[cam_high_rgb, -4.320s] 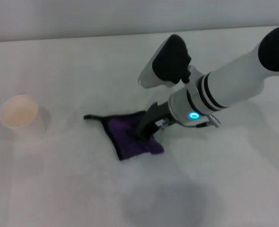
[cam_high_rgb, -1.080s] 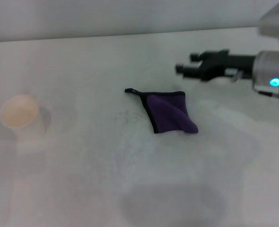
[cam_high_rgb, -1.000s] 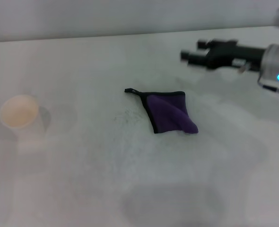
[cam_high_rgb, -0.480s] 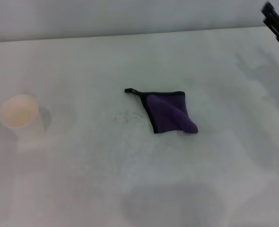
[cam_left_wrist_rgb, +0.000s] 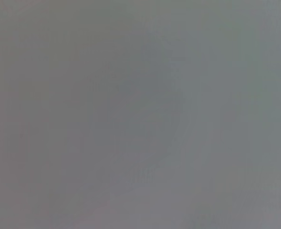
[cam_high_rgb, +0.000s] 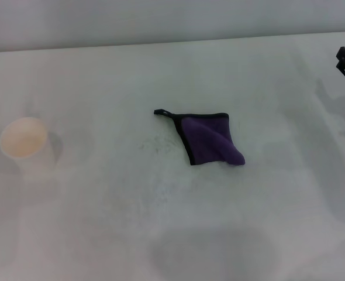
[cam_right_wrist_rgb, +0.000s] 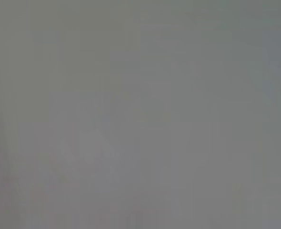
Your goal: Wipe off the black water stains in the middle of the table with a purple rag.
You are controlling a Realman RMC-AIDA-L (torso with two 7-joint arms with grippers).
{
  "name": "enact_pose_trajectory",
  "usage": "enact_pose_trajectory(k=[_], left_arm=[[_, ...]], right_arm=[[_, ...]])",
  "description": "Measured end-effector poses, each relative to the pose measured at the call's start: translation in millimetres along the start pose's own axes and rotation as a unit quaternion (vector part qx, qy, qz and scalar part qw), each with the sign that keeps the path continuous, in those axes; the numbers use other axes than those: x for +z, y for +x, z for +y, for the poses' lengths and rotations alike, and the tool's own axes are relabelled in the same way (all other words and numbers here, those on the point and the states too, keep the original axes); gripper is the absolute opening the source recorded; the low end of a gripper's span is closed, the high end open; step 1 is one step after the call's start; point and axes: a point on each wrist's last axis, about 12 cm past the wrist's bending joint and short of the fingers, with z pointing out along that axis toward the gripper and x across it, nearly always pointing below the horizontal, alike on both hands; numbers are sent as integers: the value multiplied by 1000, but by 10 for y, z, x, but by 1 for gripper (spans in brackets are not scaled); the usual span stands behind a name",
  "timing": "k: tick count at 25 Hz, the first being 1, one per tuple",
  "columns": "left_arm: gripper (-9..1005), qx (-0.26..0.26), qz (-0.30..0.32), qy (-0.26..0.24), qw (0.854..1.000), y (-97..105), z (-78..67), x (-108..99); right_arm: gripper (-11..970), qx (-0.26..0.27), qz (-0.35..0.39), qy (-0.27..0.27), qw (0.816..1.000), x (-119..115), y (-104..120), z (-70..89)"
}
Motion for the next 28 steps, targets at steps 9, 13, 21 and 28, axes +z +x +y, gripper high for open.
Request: enact_pose_trajectory(k=[9, 13, 21, 28], left_arm=[[876, -9, -13, -16, 1000, -49, 27, 49], [876, -8, -12, -14, 1000, -46, 32, 43], [876, -8, -1, -24, 1000, 24, 98, -114], [876, -24, 25, -26, 999, 137, 40, -176]], right_arm=[[816, 3, 12, 5, 1000, -17, 50, 2], [816, 4, 8, 4, 1000, -22, 40, -1], [816, 2, 12, 3, 1000, -27, 51, -1], [816, 0, 17, -3, 1000, -48, 77, 17]])
